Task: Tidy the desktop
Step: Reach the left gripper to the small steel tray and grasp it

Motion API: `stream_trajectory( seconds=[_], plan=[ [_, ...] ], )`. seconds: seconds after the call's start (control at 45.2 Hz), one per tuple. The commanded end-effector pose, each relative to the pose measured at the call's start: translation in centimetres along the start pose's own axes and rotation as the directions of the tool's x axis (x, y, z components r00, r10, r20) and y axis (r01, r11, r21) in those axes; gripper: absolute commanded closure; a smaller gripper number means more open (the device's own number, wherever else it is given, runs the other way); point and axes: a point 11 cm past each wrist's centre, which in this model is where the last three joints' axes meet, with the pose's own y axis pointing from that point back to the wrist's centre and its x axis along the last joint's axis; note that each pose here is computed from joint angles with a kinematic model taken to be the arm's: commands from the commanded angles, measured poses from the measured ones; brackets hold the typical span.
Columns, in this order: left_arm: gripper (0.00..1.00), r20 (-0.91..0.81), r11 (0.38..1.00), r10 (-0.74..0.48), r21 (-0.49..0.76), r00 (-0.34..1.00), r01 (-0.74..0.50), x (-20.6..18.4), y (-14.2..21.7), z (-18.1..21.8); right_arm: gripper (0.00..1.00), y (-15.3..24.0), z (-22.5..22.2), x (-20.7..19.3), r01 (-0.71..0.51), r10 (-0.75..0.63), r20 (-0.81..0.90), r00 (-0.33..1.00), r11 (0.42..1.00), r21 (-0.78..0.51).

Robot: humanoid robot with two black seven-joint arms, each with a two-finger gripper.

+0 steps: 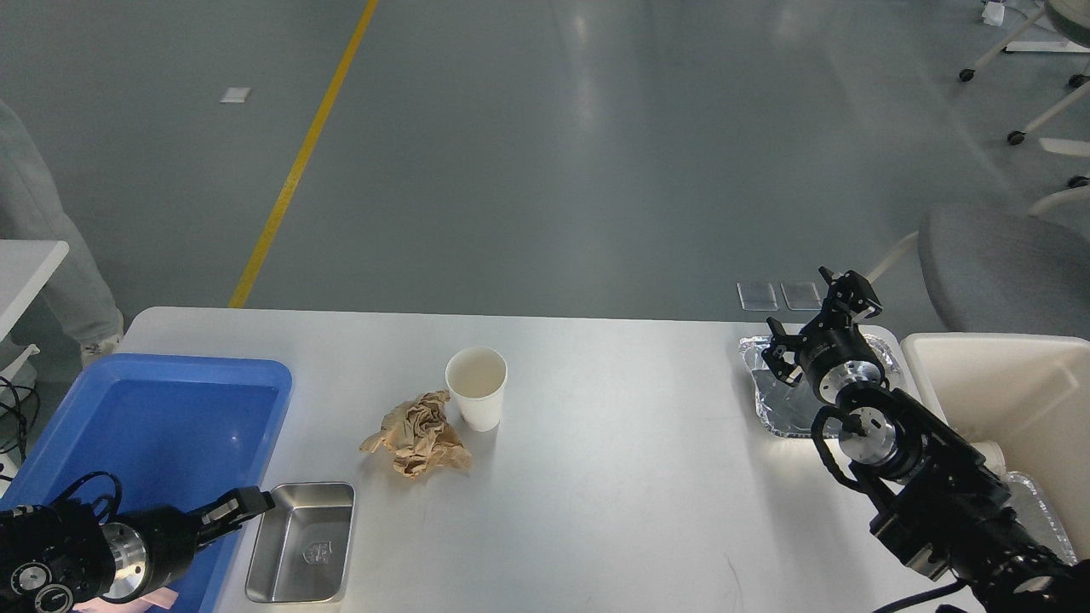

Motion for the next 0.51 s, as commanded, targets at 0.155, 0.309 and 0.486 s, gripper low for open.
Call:
stream_trajectory(
  seconds=[0.155, 0.309, 0.486],
  plan=[
    [0.58, 0.008, 0.999, -0.046, 0.014, 0.999, 0.046, -1.8, -0.9, -0.4, 0.0, 0.0, -0.1, -0.1, 0.006, -0.006, -0.018, 1.0, 1.0, 0.0],
    [0.63, 0.011, 0.998, -0.061, 0.028, 0.998, 0.06, -2.4, -0.9, -0.8, 0.0, 0.0, -0.1, 0.0, 0.003, -0.003, -0.024, 1.0, 1.0, 0.0],
    [0.71, 0.008, 0.997, -0.064, 0.033, 0.998, 0.064, -2.6, -0.9, -1.1, 0.0, 0.1, 0.0, 0.2, 0.001, -0.001, -0.028, 1.0, 1.0, -0.002]
  ],
)
